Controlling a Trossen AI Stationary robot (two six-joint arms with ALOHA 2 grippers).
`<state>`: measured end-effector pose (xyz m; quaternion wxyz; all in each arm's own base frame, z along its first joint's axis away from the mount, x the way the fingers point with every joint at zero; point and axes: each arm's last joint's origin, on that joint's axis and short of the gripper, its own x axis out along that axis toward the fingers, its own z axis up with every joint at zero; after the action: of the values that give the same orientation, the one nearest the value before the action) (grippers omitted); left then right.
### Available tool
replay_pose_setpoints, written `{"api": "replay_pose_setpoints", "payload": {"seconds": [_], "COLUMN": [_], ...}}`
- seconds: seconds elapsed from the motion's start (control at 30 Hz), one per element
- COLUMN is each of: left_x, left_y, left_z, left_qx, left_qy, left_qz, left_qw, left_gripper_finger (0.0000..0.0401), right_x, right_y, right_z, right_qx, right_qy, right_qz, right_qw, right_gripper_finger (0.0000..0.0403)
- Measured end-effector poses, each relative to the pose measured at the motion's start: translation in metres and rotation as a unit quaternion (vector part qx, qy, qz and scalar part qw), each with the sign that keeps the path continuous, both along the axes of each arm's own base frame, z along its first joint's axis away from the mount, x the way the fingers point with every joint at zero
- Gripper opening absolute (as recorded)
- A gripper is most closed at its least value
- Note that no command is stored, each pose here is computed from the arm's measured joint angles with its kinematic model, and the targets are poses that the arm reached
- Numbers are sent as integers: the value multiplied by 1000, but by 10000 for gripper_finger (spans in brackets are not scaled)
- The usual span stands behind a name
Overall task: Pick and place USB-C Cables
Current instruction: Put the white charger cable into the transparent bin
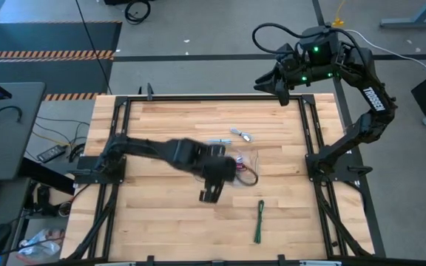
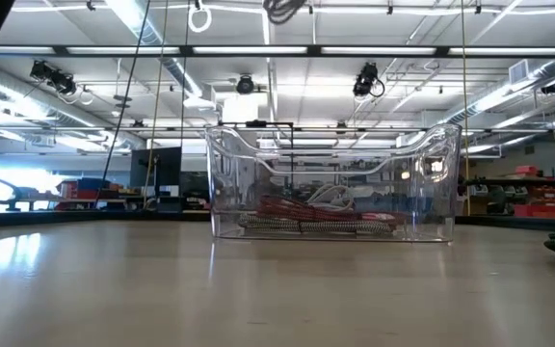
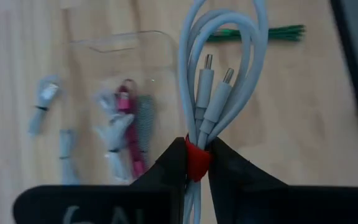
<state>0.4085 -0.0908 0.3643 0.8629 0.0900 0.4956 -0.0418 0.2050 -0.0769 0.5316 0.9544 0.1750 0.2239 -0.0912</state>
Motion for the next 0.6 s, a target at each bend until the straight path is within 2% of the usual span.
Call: {"api": "replay_pose_setpoints", "payload": {"seconds": [0.23,0.43,0.6], "left_x": [13,25,39], "left_y": [61,108,127], "left_z": [-6,-11,-23], "left_qx": [24,-44,-57], "left_qy": [9,-14,-32], "left_qz": [24,43,67], "left_qw": [999,998,996], "left_gripper_finger": [46,46,46], "right_x": [0,2,9], "right_y": [0,-1,-4], "right_z": [0,-1,-4], "right_qx": [-20,-41,-57], "right_qy": [2,7,16], "right_qz": [12,24,34], "right_qw": [1000,999,998], "right_gripper_finger": [138,138,138]}}
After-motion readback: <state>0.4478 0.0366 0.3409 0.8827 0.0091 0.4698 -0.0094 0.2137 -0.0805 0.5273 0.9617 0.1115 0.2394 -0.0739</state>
